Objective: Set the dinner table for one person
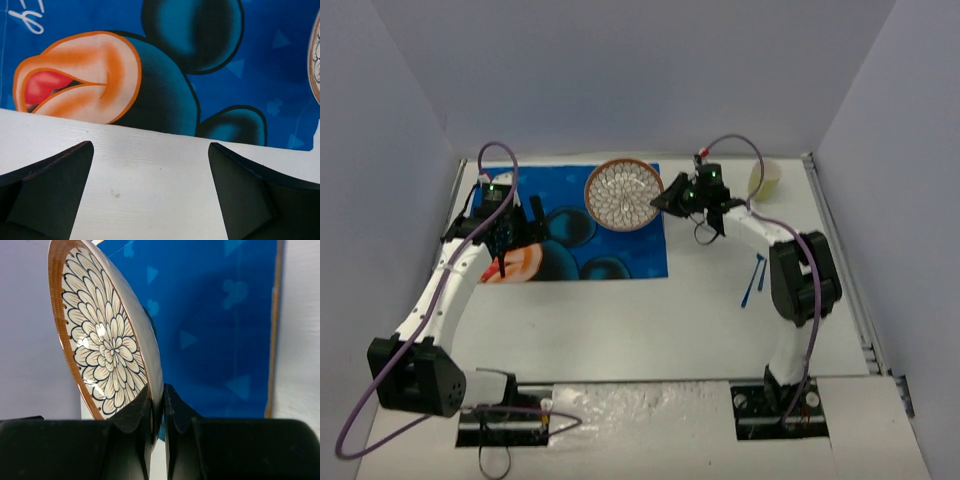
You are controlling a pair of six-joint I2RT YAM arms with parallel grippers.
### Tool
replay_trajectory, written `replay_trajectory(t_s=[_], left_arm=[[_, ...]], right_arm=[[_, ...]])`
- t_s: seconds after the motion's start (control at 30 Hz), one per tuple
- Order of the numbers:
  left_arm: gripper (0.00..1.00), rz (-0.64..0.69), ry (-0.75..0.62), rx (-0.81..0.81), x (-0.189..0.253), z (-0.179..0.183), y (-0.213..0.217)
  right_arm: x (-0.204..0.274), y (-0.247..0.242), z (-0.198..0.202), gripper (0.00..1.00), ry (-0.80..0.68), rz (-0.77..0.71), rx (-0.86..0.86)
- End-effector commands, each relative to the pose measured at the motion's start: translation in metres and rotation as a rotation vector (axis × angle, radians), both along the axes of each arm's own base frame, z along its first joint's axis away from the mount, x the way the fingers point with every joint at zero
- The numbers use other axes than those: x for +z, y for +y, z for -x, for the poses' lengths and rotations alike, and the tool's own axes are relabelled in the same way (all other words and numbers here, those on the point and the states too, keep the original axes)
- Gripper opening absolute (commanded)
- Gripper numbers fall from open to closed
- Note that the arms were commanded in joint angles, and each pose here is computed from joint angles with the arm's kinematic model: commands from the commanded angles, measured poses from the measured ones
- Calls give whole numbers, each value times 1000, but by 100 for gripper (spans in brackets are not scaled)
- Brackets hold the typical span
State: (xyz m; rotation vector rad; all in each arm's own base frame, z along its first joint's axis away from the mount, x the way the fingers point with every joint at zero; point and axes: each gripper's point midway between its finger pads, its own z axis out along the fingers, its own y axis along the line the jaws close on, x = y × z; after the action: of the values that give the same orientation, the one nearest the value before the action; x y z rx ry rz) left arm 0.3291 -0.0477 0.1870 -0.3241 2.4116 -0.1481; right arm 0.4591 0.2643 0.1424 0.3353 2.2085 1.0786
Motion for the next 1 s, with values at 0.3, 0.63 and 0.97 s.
replay_trajectory(t_s=[0.3,0.63,0.97], left_arm=[[97,-114,-68,139,-18,36,41],[97,-129,-67,156,-34,54,47],[97,-139,-56,171,-35,56,49]], right_arm=[[94,115,-38,0,-256,-218,178],[70,147,-48,0,-206,-223,162],[45,172,-55,0,-160,-233,142]])
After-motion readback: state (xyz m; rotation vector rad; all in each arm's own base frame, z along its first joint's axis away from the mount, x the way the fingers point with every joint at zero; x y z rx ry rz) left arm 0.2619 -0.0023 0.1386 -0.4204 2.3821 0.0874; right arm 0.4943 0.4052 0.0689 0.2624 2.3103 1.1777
